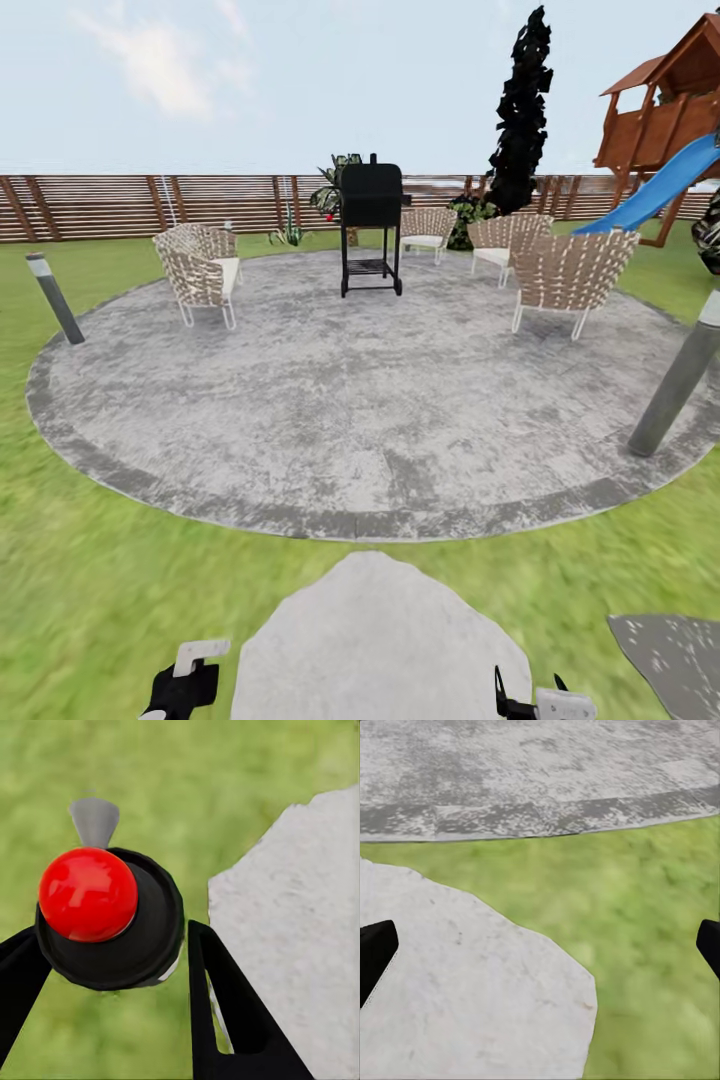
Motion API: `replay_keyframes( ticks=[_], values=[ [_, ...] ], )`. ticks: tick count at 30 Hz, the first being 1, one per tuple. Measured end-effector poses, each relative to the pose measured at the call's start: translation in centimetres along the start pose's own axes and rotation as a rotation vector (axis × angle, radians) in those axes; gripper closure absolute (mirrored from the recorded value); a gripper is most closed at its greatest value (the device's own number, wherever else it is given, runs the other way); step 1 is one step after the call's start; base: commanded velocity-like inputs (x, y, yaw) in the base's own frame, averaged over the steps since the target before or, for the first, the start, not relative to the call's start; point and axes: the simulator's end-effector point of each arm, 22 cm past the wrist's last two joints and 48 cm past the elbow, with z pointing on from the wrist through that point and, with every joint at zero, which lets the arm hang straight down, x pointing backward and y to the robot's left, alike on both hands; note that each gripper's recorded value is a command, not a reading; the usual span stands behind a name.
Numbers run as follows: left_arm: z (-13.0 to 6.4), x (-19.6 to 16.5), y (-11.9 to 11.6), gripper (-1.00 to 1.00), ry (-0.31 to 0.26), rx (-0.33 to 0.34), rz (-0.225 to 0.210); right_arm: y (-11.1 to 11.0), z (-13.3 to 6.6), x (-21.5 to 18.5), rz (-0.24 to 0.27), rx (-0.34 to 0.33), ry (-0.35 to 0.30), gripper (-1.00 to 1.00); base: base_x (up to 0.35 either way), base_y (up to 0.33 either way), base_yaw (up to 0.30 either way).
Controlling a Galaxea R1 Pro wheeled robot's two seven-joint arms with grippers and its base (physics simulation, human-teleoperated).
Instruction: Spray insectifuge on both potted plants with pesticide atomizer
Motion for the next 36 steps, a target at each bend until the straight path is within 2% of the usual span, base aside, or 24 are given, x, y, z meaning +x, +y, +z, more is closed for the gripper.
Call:
replay_keyframes(
  ticks=[11, 36],
  values=[
    [0.0, 0.0, 0.0, 1.0, 0.001, 0.0, 0.0, 0.1, 0.0, 0.0, 0.001, -0.002, 0.002, -1.0, 0.339, 0.0, 0.019],
    [0.3, 1.3, -0.1, 1.0, 0.025, 0.001, 0.004, 0.2, -0.2, 1.1, -0.004, -0.003, 0.026, -1.0, 0.339, 0.0, 0.178]
  ],
)
